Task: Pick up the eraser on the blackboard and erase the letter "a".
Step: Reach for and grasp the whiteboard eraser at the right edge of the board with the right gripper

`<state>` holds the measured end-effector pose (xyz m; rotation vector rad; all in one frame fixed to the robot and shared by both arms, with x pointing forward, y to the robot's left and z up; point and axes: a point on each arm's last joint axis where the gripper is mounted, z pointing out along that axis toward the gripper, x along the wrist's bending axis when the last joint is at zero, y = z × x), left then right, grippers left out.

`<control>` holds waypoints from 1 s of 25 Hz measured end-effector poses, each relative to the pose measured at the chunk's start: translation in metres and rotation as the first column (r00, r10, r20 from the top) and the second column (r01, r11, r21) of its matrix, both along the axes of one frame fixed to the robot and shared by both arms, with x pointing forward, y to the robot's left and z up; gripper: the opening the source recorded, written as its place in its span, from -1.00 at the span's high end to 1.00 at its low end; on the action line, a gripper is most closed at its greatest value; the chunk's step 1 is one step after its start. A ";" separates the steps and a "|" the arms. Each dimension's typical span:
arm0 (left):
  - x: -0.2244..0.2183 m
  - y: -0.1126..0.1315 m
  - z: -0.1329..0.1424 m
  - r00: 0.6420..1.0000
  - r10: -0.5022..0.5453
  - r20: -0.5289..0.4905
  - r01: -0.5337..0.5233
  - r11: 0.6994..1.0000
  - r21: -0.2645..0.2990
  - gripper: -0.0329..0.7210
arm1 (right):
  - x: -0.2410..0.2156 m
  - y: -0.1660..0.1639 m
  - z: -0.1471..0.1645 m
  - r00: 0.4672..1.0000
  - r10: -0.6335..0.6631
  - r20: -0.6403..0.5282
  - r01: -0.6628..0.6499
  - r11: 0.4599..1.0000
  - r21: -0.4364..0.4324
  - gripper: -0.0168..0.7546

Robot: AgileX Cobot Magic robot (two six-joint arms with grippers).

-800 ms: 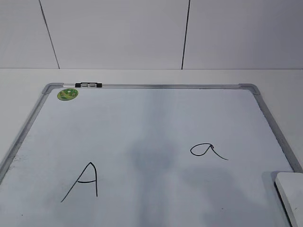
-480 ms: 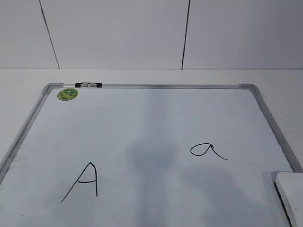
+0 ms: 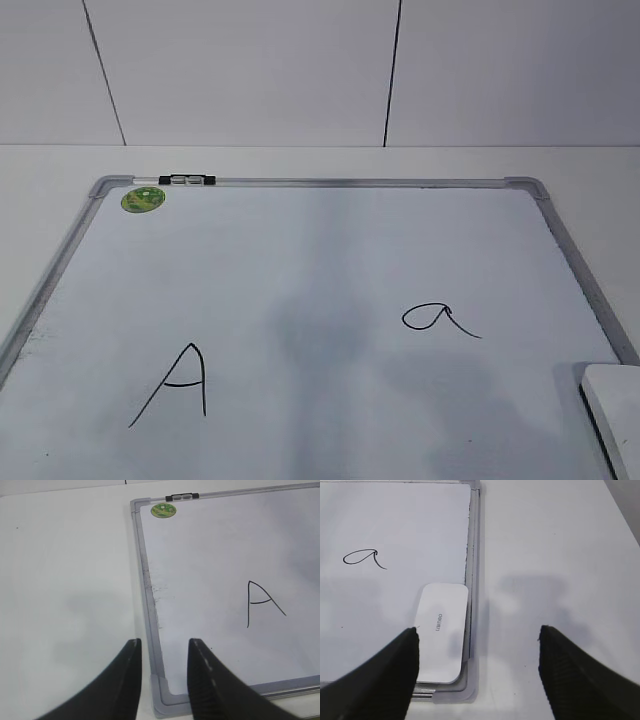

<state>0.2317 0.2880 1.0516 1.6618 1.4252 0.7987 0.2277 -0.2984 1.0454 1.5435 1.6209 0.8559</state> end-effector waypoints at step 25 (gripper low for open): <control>0.000 0.000 0.000 1.000 0.000 0.000 0.000 1.000 0.000 0.29 | 0.000 0.000 0.000 1.000 0.000 0.000 0.000 1.000 0.000 -0.58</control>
